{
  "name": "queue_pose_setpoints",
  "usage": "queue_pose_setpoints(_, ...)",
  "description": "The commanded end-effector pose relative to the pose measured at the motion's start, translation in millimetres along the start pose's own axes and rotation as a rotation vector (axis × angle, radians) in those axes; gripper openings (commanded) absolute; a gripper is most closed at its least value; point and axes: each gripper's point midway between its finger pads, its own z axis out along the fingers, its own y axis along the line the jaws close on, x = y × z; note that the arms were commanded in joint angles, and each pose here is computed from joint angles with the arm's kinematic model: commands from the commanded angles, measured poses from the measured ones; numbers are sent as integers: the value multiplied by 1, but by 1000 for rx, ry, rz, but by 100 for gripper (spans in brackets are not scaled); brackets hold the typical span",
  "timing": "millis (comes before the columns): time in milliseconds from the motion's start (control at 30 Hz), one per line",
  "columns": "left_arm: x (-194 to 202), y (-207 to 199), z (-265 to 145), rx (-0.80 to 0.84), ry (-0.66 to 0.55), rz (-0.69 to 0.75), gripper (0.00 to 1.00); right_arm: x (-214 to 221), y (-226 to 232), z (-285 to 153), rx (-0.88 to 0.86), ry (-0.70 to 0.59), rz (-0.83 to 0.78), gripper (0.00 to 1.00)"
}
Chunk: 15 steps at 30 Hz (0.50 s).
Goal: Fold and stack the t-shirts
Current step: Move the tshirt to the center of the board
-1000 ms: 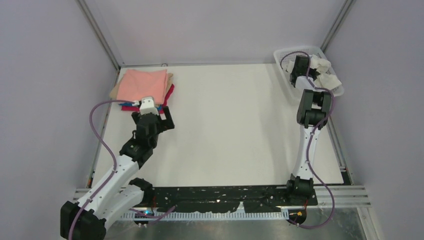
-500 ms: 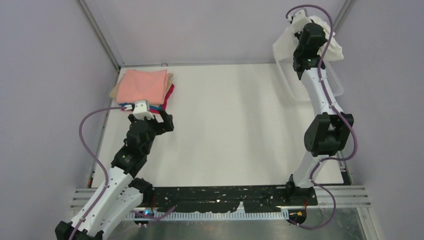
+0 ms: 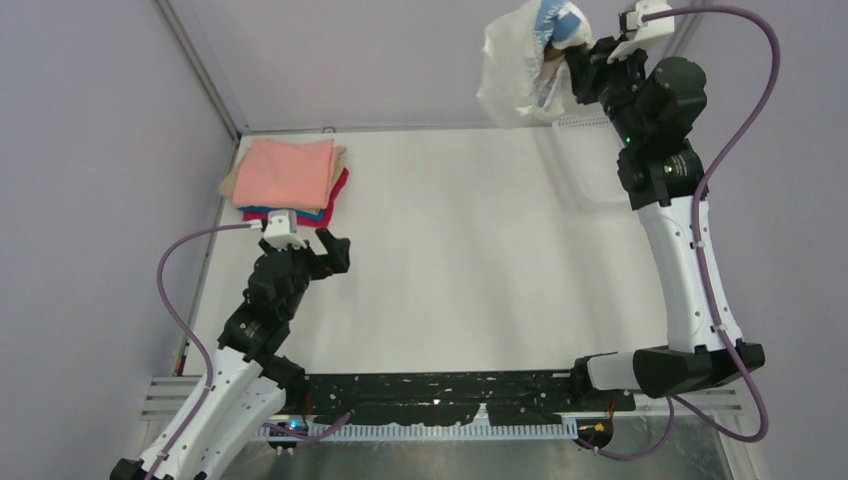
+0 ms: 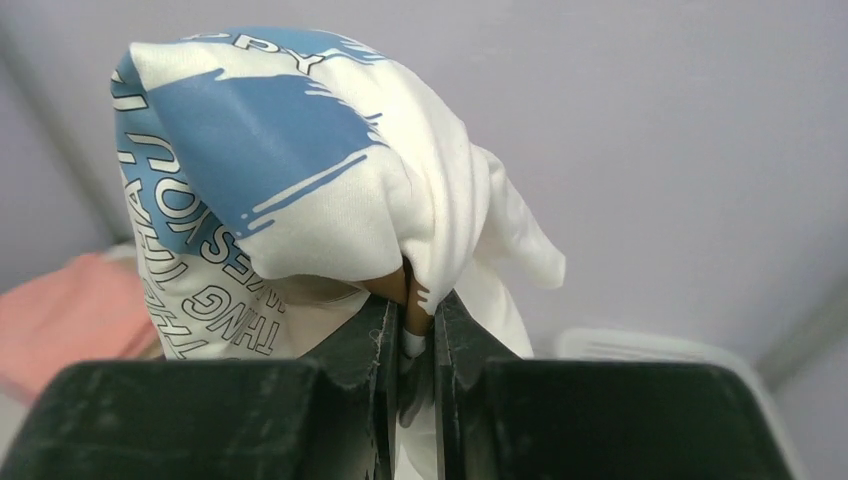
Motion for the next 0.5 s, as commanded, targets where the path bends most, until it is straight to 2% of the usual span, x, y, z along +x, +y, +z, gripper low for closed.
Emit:
queue_pose_setpoints(0, 6, -11, 2, 49, 31, -25, 99, -26, 129, -42, -550, -25, 292, 5)
queue_pose_setpoints(100, 8, -14, 4, 61, 46, -32, 100, -32, 181, -67, -745, -2, 340, 6)
queue_pose_setpoints(233, 10, -17, 7, 70, 62, -38, 99, -9, 227, -84, -844, 74, 361, 5)
queue_pose_setpoints(367, 13, -18, 10, 66, 82, -39, 99, 48, 259, -84, -832, 219, 388, 5)
queue_pose_setpoints(467, 16, -18, 12, 63, 103, -40, 100, 126, 268, -79, -754, 386, 401, 7)
